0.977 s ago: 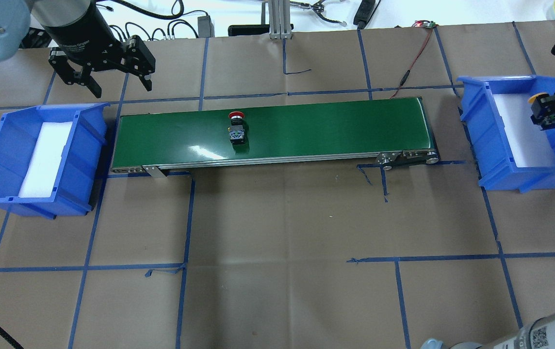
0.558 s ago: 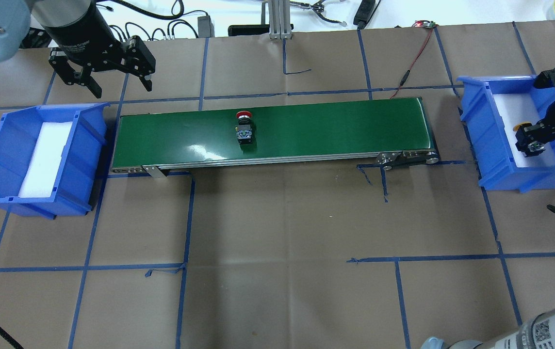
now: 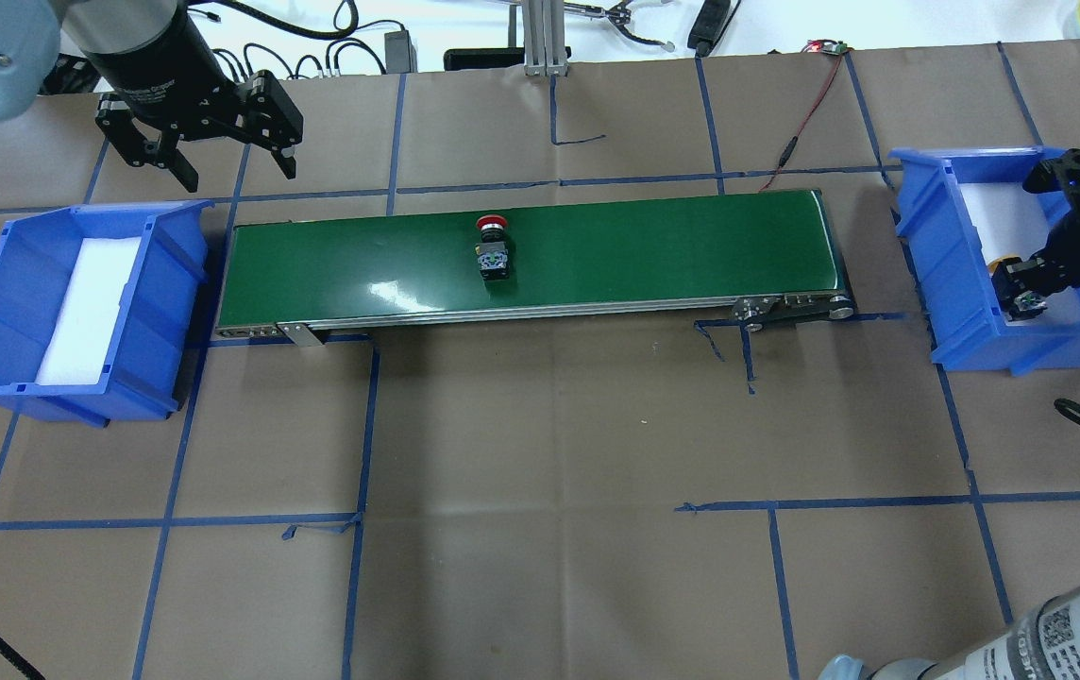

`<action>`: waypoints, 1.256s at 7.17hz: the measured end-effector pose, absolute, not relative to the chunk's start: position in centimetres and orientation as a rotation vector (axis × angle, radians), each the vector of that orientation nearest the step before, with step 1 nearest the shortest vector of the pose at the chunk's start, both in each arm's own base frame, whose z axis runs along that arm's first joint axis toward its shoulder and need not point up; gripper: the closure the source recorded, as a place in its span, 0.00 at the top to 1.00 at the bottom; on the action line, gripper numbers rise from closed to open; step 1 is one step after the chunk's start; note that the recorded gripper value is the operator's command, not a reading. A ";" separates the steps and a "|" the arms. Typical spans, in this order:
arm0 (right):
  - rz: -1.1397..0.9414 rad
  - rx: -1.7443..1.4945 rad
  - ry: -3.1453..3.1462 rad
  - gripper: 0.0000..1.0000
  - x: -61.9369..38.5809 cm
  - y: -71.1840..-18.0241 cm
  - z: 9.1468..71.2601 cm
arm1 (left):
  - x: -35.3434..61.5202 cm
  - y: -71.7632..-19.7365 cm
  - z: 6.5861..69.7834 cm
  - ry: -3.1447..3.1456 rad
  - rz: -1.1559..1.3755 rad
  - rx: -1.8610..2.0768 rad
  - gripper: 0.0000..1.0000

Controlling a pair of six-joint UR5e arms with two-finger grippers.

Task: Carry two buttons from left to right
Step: 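Lift the yellow button and carry it to the empty blue bin, then place the yellow button on the foam and raise the right gripper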

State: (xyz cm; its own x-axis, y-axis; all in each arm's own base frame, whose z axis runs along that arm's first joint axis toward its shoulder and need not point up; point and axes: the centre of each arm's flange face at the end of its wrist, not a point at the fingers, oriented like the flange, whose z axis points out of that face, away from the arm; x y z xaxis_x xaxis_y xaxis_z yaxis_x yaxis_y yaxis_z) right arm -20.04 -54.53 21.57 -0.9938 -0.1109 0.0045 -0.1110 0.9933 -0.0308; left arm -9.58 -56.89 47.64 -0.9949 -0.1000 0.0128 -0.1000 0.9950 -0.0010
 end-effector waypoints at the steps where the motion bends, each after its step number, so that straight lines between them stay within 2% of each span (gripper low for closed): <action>1: 0.043 0.167 -3.136 0.99 -19.9 -54.4 21.5 | -9.6 -56.9 47.6 -3.125 0.002 0.157 1.00; 5: 0.106 0.153 -3.100 0.99 -20.2 -54.7 24.6 | -9.6 -56.9 47.6 -3.125 0.000 0.156 1.00; 9: 0.230 -0.052 -3.072 0.99 -18.8 -54.2 37.9 | -9.6 -56.8 47.6 -3.125 0.000 0.157 1.00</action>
